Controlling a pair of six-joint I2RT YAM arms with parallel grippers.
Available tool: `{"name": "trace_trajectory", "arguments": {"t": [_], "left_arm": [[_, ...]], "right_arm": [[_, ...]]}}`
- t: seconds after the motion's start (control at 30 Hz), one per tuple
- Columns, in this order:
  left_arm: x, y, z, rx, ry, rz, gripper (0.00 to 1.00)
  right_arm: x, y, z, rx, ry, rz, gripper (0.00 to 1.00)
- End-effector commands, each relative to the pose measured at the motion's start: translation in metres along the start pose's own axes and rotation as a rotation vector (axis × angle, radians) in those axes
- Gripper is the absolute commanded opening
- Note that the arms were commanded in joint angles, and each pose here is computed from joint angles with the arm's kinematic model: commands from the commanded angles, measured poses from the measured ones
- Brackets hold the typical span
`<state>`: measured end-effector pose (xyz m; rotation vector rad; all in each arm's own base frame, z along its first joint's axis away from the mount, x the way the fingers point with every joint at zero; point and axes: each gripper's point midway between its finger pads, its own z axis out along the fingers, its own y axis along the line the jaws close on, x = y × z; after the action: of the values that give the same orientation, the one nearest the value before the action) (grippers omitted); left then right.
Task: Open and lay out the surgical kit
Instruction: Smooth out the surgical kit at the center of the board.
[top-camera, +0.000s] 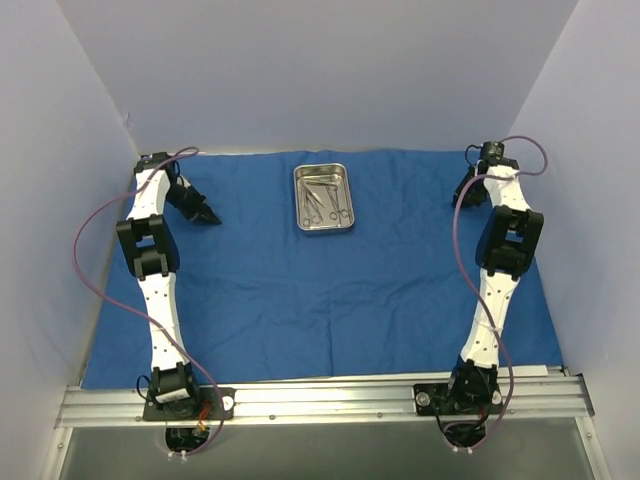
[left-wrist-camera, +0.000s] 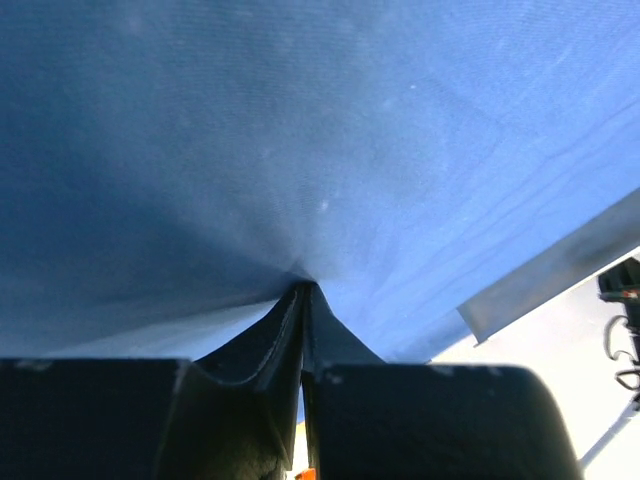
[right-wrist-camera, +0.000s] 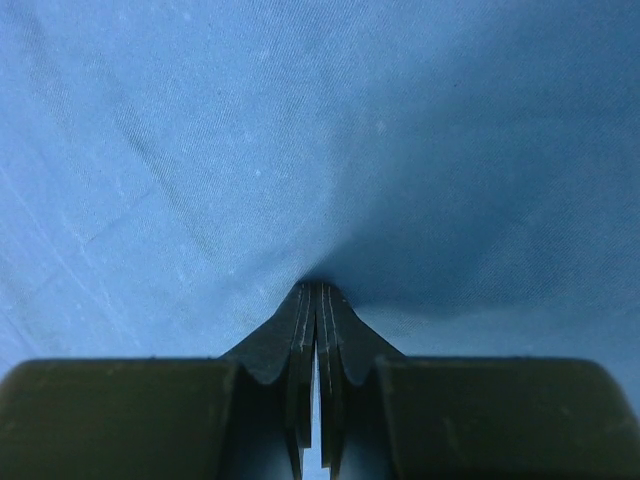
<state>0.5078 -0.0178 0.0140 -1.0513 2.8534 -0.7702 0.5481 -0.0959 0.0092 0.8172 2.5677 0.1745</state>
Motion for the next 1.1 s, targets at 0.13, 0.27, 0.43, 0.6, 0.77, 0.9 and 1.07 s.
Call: {"name": "trace_trajectory", "arguments": {"t": [0.13, 0.27, 0.43, 0.6, 0.77, 0.9, 1.07], "left_arm": [[-0.035, 0.061, 0.038, -0.161, -0.072, 0.064, 0.15], [-0.046, 0.049, 0.022, -0.137, -0.126, 0.084, 0.18], [-0.051, 0.045, -0.009, -0.155, -0.186, 0.082, 0.25], [-0.043, 0.003, -0.077, -0.072, -0.335, 0.136, 0.37], [-0.001, -0.020, -0.106, -0.045, -0.361, 0.175, 0.38], [0.049, -0.013, -0.093, -0.072, -0.279, 0.211, 0.38], [0.107, 0.019, -0.075, -0.092, -0.200, 0.204, 0.20]], "right_arm": [[0.155, -0.095, -0.008, 0.242, 0.349, 0.043, 0.00], [0.158, -0.098, -0.004, 0.255, 0.378, 0.021, 0.00], [0.116, -0.079, -0.013, 0.208, 0.264, -0.024, 0.00], [0.043, -0.022, -0.068, 0.075, 0.038, -0.086, 0.01], [0.034, 0.007, -0.102, -0.002, 0.012, -0.096, 0.27], [0.087, 0.025, -0.126, -0.091, 0.076, -0.108, 0.31], [0.212, 0.063, -0.138, -0.209, 0.287, -0.299, 0.00]]}}
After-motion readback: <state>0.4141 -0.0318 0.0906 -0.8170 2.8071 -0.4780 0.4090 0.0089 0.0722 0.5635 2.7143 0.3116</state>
